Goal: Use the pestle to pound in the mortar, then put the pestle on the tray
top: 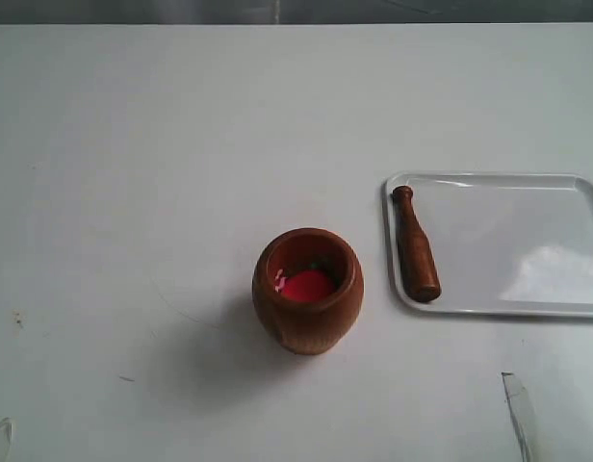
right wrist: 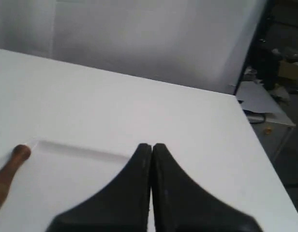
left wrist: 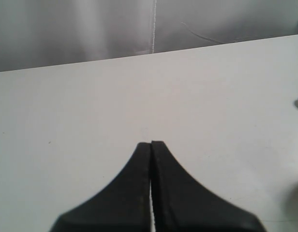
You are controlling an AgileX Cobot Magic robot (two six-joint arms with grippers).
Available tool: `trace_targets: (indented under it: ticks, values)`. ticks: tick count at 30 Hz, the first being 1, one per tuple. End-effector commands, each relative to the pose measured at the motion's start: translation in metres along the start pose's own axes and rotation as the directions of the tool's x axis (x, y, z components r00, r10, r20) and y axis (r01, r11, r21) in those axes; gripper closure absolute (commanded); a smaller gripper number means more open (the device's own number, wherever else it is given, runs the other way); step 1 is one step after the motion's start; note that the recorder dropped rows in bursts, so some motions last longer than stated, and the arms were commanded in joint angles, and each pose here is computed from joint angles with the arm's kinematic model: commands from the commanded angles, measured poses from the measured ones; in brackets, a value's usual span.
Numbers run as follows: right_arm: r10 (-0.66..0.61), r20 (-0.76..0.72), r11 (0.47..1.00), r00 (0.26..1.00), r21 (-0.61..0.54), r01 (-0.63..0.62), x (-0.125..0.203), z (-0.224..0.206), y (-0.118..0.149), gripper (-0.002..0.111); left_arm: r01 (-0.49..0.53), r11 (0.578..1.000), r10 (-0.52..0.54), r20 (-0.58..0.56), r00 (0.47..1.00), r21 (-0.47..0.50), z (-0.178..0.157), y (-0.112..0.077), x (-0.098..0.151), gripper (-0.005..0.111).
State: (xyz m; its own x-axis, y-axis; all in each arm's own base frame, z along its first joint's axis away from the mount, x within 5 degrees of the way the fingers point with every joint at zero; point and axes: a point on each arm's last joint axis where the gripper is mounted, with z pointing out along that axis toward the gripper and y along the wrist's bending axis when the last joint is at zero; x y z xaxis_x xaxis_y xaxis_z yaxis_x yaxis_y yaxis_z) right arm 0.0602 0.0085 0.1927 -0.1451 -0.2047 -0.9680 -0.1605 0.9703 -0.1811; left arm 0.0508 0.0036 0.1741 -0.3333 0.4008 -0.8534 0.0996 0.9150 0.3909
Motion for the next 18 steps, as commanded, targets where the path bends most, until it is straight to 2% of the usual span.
trace_targets:
  ticks: [1,10,14,18]
  values:
    - [0.095,0.045,0.995,0.994,0.034,-0.097,0.0001,-0.0052,-0.0016,0.108,0.012,1.0,-0.012,0.007,1.0,0.008,0.0,-0.0006,-0.0004,0.107]
    - [0.111,-0.069,0.993,0.991,-0.024,-0.113,0.01,-0.0053,0.0036,0.108,0.012,1.0,-0.012,0.007,1.0,0.008,0.0,-0.0006,-0.0004,0.107]
    - [0.173,-0.068,0.984,0.983,-0.036,-0.176,0.0096,-0.0054,0.005,0.108,0.012,1.0,-0.012,0.007,1.0,0.008,0.0,-0.0006,-0.0004,0.107]
    - [0.175,-0.068,0.983,0.982,-0.037,-0.178,0.0096,-0.0054,0.0051,0.108,0.012,1.0,-0.012,0.007,1.0,0.008,0.0,-0.0006,-0.0004,0.107]
